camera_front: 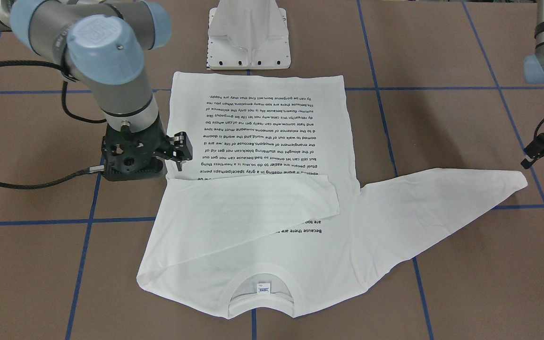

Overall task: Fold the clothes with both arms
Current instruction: 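Release the sleeve and raise the right gripper away from the shirt, then grasp the other sleeve cuff with the left gripper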

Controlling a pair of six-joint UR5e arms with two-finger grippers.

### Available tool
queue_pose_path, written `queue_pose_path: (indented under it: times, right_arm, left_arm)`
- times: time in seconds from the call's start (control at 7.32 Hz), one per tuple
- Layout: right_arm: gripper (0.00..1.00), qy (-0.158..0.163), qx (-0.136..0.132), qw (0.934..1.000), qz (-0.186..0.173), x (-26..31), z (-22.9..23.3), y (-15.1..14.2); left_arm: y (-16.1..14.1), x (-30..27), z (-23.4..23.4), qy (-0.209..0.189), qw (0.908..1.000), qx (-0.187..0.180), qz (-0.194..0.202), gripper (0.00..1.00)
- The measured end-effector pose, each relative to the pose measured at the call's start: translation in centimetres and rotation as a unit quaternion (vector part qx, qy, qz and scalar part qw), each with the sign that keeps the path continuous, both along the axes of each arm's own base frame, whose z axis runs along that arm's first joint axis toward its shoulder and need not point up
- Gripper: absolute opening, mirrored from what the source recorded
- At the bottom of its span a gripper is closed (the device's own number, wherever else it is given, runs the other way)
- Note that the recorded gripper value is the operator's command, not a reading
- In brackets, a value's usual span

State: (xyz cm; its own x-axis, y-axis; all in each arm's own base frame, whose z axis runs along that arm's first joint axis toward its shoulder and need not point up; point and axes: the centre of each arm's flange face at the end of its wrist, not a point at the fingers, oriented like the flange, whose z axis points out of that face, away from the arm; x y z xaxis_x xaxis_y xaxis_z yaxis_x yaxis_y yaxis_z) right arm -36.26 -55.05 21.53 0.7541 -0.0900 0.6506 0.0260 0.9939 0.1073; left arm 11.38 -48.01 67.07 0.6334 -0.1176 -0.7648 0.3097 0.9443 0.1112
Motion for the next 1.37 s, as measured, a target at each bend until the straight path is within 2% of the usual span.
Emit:
queue_pose_path:
  times: [0.41, 1.09, 1.37]
  right_arm:
    - [1.00, -0.005, 0.003, 0.9999, -0.016, 4.4, 3.2, 1.1]
    - [1.00, -0.008, 0.002, 0.9998, -0.018, 4.7, 3.4, 1.4]
    - [1.00, -0.007, 0.002, 0.9998, -0.018, 4.7, 3.5, 1.4]
  left_arm:
    - [0.3, 2.0, 2.3, -0.012, 0.9994, -0.022, -0.023, 0.98]
    - [0.4, 5.0, 3.3, -0.013, 0.9990, -0.032, -0.028, 0.97]
    - [0.5, 5.3, 3.4, -0.013, 0.9990, -0.033, -0.027, 0.90]
